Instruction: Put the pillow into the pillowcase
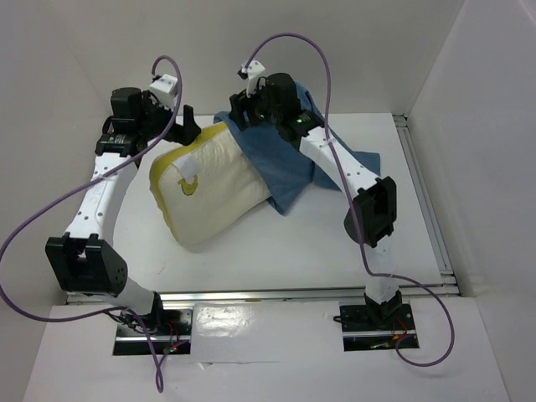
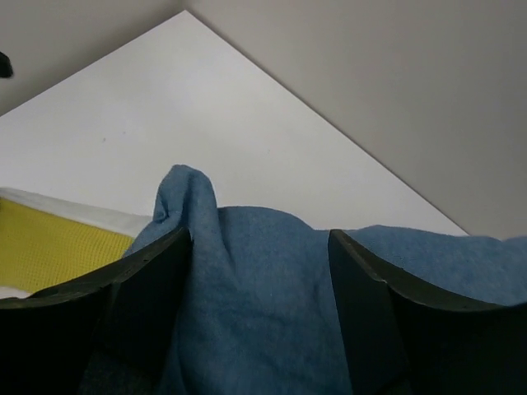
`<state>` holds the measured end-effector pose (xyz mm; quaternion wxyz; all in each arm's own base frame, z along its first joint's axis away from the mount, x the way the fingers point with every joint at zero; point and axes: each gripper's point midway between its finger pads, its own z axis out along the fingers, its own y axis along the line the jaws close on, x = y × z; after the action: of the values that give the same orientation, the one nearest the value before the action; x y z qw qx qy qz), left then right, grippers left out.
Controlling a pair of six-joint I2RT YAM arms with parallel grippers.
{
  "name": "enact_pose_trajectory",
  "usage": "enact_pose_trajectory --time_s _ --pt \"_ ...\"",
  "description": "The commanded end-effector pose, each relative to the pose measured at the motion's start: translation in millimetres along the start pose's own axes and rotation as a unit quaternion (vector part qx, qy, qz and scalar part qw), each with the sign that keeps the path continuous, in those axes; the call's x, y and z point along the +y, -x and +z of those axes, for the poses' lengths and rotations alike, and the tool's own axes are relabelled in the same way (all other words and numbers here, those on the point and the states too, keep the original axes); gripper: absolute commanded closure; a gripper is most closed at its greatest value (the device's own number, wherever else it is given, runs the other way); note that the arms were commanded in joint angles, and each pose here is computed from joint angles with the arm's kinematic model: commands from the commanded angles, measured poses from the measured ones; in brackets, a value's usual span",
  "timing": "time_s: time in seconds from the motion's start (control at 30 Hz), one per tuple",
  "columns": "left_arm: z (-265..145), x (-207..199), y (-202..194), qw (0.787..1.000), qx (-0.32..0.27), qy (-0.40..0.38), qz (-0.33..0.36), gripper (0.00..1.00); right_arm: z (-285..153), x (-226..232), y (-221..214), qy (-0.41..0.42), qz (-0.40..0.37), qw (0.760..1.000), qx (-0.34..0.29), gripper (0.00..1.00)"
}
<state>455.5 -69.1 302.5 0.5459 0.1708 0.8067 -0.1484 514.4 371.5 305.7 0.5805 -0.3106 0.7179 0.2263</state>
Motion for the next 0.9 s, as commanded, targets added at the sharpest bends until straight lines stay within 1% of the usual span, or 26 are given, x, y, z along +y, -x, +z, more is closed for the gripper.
enact_pose_trajectory --time_s 0.0,0.07,0.1,0.13,0.2,0.23,0.27,0.3,0.33,0.37,0.4,0.43,0.47,0.5,0.53,0.6,0.63,0.67,0.73,0.77,0.83,0.87 --pt "-22.9 29.7 34.9 0.991 -0.025 0.1 0.088 0.0 -54.1 -41.8 48.1 -0.076 -0.024 0.996 -0.035 0.24" --pt "-21.9 20.2 38.1 0.991 -0.012 0.095 0.097 0.0 -67.4 -39.8 56.1 -0.076 -0.031 0.996 -0.037 0.24" --pt "-29.6 28.6 47.6 0.987 -0.015 0.124 0.098 0.0 -82.1 -38.0 69.5 -0.078 -0.04 0.995 -0.049 0.24" --pt "-29.9 22.0 55.3 0.988 -0.024 0.119 0.097 0.0 -86.0 -36.5 64.6 -0.077 -0.039 0.995 -0.043 0.24" --pt "-39.2 23.3 66.4 0.985 -0.037 0.132 0.1 0.0 -105.9 -33.0 75.3 -0.079 -0.046 0.995 -0.051 0.24" --pt "-47.8 21.0 78.7 0.984 -0.055 0.135 0.105 0.0 -107.7 -31.6 65.1 -0.077 -0.044 0.995 -0.04 0.22" --pt "-52.2 16.3 86.0 0.982 -0.064 0.125 0.124 0.0 -111.4 -30.6 64.3 -0.077 -0.044 0.995 -0.039 0.22" --pt "-52.8 2.2 91.0 0.982 -0.071 0.108 0.138 0.0 -120.8 -28.8 71.1 -0.078 -0.045 0.995 -0.047 0.22" --pt "-52.9 -5.5 91.5 0.981 -0.077 0.098 0.149 0.0 -121.9 -28.4 64.8 -0.077 -0.048 0.995 -0.04 0.22" --pt "-55.0 -14.7 95.9 0.977 -0.083 0.083 0.181 0.0 -126.0 -27.8 69.4 -0.078 -0.049 0.995 -0.045 0.22" --pt "-53.7 -34.3 87.7 0.977 -0.069 0.05 0.197 0.0 -129.7 -24.6 66.0 -0.071 -0.048 0.996 -0.035 0.21" --pt "-48.7 -55.8 73.0 0.977 -0.052 -0.003 0.208 0.01 -129.7 -21.0 60.6 -0.06 -0.052 0.997 -0.025 0.2" --pt "-49.6 -72.4 62.3 0.97 -0.035 -0.042 0.235 0.01 -131.1 -15.1 60.1 -0.044 -0.051 0.997 -0.02 0.19" --pt "-42.4 -101.1 39.9 0.966 -0.001 -0.093 0.239 0.03 -132.6 -11.8 47.6 -0.034 -0.053 0.998 0.004 0.17" --pt "-39.5 -114.6 5.0 0.963 0.062 -0.126 0.229 0.0 -133.4 -9.1 41.8 -0.026 -0.057 0.998 0.015 0.17" --pt "-40.5 -142.5 -33.3 0.948 0.117 -0.18 0.236 0.0 -136.9 -2.5 34.3 -0.009 -0.051 0.998 0.034 0.16" --pt "-40.3 -147.0 -58.2 0.943 0.143 -0.192 0.23 0.0 -138.0 -1.1 22.3 -0.005 -0.045 0.997 0.06 0.16" --pt "-42.6 -155.1 -69.6 0.938 0.15 -0.209 0.233 0.0 -139.2 2.1 17.8 0.003 -0.042 0.997 0.068 0.16" --pt "-42.6 -164.0 -88.6 0.927 0.162 -0.21 0.265 0.0 -142.8 6.2 1.1 0.013 -0.034 0.995 0.098 0.16" --pt "-41.9 -161.2 -110.1 0.92 0.185 -0.204 0.279 0.0 -142.5 7.8 -11.9 0.015 -0.025 0.993 0.115 0.16" --pt "-41.1 -164.8 -127.4 0.908 0.201 -0.201 0.306 0.0 -148.7 12.1 -20.1 0.023 -0.019 0.991 0.132 0.16" --pt "-39.5 -155.0 -145.0 0.904 0.225 -0.185 0.314 0.0 -148.8 13.3 -32.6 0.025 -0.015 0.989 0.148 0.16"
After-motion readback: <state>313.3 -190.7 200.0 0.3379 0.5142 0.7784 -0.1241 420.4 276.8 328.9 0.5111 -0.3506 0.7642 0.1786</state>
